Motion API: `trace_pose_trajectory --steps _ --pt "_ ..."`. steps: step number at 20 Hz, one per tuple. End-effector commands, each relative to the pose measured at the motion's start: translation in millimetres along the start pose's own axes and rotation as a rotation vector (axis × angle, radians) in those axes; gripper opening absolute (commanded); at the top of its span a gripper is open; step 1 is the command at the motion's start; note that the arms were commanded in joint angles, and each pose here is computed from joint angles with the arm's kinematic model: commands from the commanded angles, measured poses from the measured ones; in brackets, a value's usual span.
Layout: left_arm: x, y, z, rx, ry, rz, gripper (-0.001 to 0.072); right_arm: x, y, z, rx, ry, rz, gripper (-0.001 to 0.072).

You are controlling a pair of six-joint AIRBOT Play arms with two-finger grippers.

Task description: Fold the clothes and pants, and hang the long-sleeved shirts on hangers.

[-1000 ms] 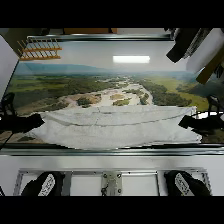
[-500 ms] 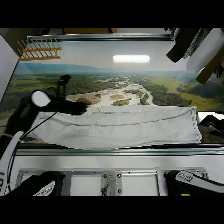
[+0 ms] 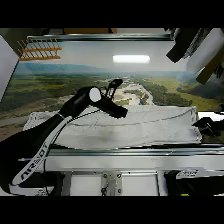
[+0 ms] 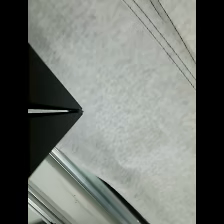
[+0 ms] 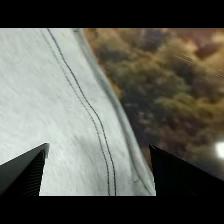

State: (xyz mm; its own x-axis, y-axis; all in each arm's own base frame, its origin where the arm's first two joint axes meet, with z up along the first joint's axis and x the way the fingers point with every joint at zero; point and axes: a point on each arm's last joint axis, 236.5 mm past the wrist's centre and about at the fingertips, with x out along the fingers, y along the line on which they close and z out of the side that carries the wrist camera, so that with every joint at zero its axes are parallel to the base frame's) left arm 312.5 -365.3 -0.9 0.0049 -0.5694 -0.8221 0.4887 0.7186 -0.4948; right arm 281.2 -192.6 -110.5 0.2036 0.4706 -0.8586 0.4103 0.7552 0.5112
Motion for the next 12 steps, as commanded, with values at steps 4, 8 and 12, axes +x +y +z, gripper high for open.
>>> trace_pose_trajectory --steps 4,8,12 --pt "20.9 -14.2 3.7 0.036 0.066 -0.018 0.0023 36.9 37.1 -10.3 -0.035 0.125 0.167 0.0710" --pt "21.1 -14.1 3.4 0.036 0.067 -0.018 0.0023 53.6 52.8 -9.9 -0.075 0.161 0.172 0.0180" --pt "21.8 -13.5 9.6 0.035 0.040 -0.016 0.0023 35.9 49.8 -9.3 -0.084 0.143 0.105 0.0022"
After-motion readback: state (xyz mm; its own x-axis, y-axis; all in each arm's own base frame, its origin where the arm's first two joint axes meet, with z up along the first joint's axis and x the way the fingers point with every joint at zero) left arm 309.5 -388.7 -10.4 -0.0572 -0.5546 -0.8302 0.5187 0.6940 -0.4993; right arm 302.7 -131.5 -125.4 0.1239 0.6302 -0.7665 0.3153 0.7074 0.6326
